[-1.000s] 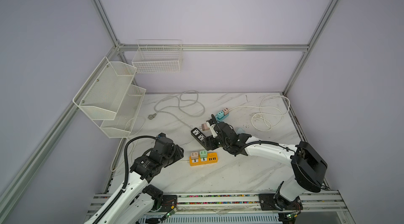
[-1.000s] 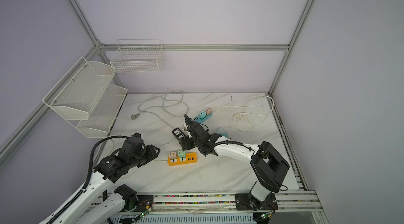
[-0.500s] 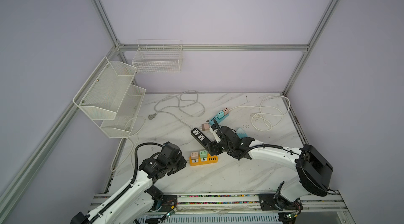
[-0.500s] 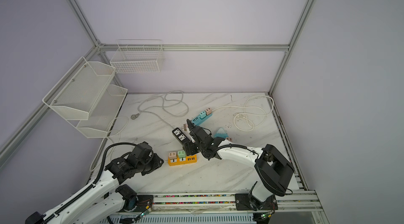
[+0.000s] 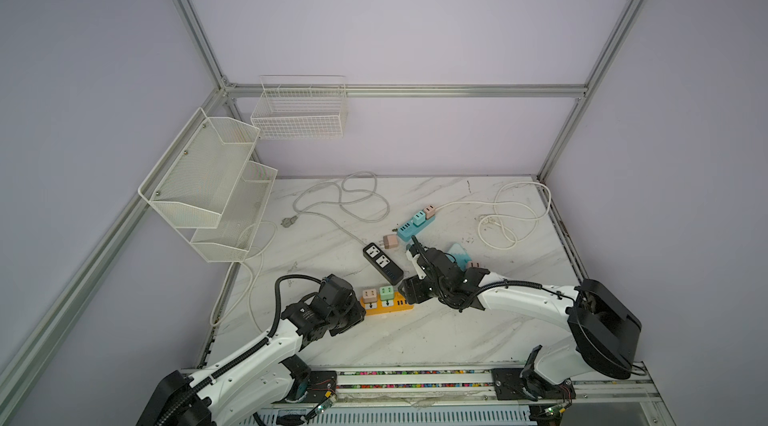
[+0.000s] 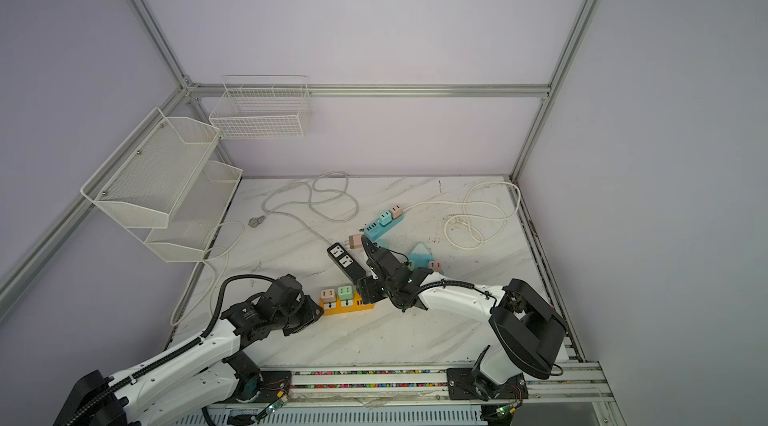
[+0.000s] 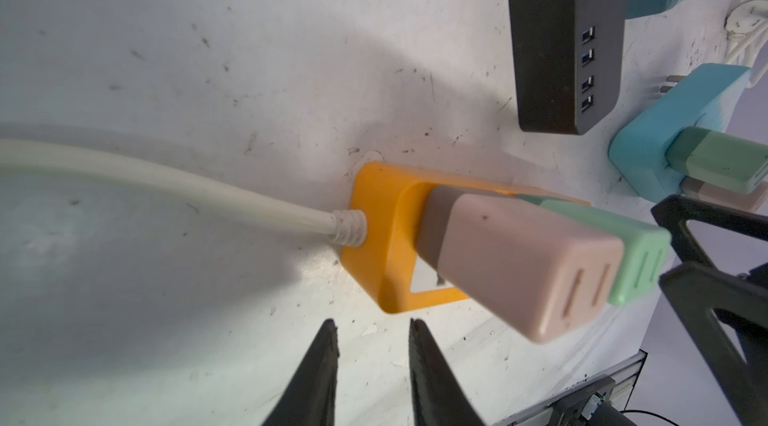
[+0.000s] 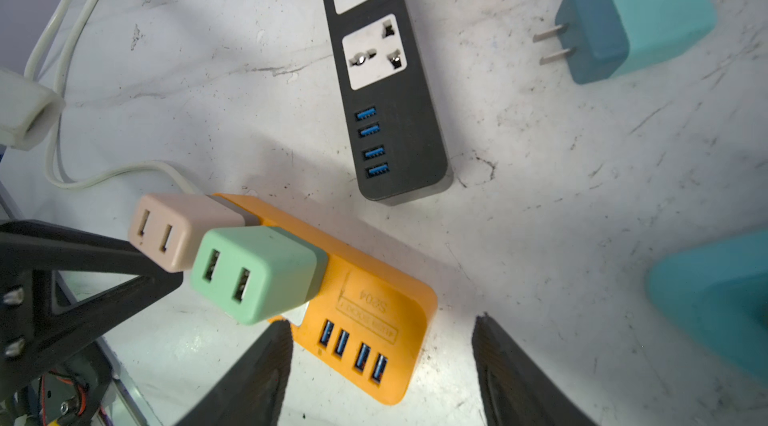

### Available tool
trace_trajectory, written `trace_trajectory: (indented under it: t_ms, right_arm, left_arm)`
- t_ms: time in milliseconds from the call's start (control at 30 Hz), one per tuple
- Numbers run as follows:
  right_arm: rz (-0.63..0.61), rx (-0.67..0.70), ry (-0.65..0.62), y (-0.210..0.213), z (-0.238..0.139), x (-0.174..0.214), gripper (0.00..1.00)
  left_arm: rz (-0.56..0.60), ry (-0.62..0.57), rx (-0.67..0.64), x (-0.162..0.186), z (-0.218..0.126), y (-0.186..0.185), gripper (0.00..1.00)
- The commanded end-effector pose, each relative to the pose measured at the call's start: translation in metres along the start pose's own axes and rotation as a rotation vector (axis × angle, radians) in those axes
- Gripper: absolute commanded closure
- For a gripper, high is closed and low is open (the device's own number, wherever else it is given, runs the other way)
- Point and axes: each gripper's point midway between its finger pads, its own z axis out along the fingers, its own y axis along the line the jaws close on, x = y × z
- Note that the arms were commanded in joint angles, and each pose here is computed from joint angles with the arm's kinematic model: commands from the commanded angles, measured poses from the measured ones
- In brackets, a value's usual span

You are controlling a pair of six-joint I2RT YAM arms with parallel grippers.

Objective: Pull the plug off the socket
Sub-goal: 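Move the right gripper over the mint-green adapter while the left approaches the yellow strip, then grip the mint-green adapter with the right gripper while the left clamps the yellow strip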

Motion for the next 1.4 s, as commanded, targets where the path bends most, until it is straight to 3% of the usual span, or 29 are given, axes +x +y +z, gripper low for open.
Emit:
trace_trajectory:
  t_ms: [0, 367, 767, 833, 1067, 1367]
  right_arm:
    - [0.018, 0.029, 0.021, -0.007, -0.001, 0.009, 0.32]
    - [-0.023, 0.041, 0.081, -0.016, 0.005, 0.031, 0.48]
    - [0.021, -0.011, 0.109, -0.013, 0.01, 0.046, 0.54]
    - [0.035, -0.081, 0.116, -0.001, 0.01, 0.05, 0.54]
    - [0.044, -0.091, 0.089, 0.003, 0.008, 0.047, 0.54]
    - [-0.02, 0.016, -0.006, -0.008, -0.012, 0.018, 0.48]
  left_arm:
    - [0.0, -0.001, 0.048, 0.001, 0.009, -0.006, 0.7]
    - [0.038, 0.003, 0.068, -0.002, 0.025, -0.014, 0.71]
    - [0.086, -0.07, 0.055, -0.032, 0.024, -0.032, 0.71]
    - [0.099, -0.074, 0.031, -0.036, 0.022, -0.033, 0.71]
    - [0.052, -0.057, 0.082, -0.032, 0.025, -0.035, 0.71]
    - [0.039, -0.078, 0.083, -0.032, 0.008, -0.032, 0.7]
